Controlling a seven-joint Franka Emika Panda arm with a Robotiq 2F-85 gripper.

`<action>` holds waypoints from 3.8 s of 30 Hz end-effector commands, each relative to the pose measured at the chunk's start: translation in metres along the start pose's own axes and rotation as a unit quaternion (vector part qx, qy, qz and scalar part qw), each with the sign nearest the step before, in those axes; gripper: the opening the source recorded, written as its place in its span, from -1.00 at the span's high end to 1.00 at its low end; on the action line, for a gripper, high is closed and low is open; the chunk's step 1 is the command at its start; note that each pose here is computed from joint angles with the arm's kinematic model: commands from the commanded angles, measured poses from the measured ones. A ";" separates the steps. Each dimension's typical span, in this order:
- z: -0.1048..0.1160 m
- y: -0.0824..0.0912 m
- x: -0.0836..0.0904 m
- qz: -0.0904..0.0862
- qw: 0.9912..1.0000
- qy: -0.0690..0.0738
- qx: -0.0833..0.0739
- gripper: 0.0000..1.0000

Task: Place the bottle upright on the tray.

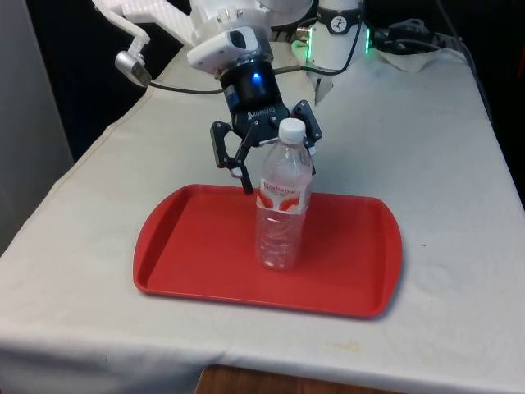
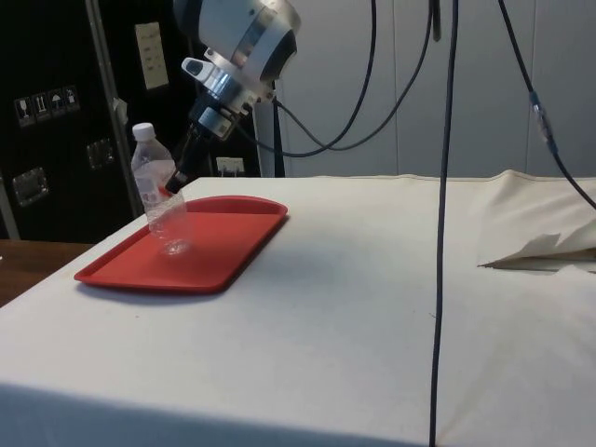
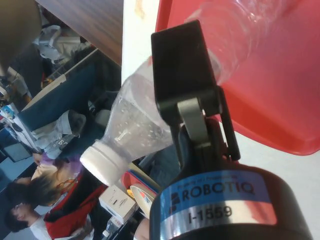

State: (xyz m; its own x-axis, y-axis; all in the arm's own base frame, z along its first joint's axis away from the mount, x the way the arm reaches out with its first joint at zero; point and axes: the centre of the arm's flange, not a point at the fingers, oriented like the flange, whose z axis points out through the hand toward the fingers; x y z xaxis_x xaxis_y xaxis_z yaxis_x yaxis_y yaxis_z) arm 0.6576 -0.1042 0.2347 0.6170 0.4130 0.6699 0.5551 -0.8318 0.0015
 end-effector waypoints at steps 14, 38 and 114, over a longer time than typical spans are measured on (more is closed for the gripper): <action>0.001 0.000 0.000 0.000 1.000 0.000 0.002 -1.00; -0.017 -0.008 -0.013 0.007 1.000 -0.003 0.005 -1.00; -0.083 -0.024 -0.016 -0.134 0.989 -0.028 -0.058 -1.00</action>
State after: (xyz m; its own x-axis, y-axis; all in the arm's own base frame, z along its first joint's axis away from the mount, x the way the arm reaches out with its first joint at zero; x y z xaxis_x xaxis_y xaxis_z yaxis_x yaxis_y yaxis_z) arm 0.5895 -0.1214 0.2859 0.4836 0.6324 0.6052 0.6392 -0.7275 0.2493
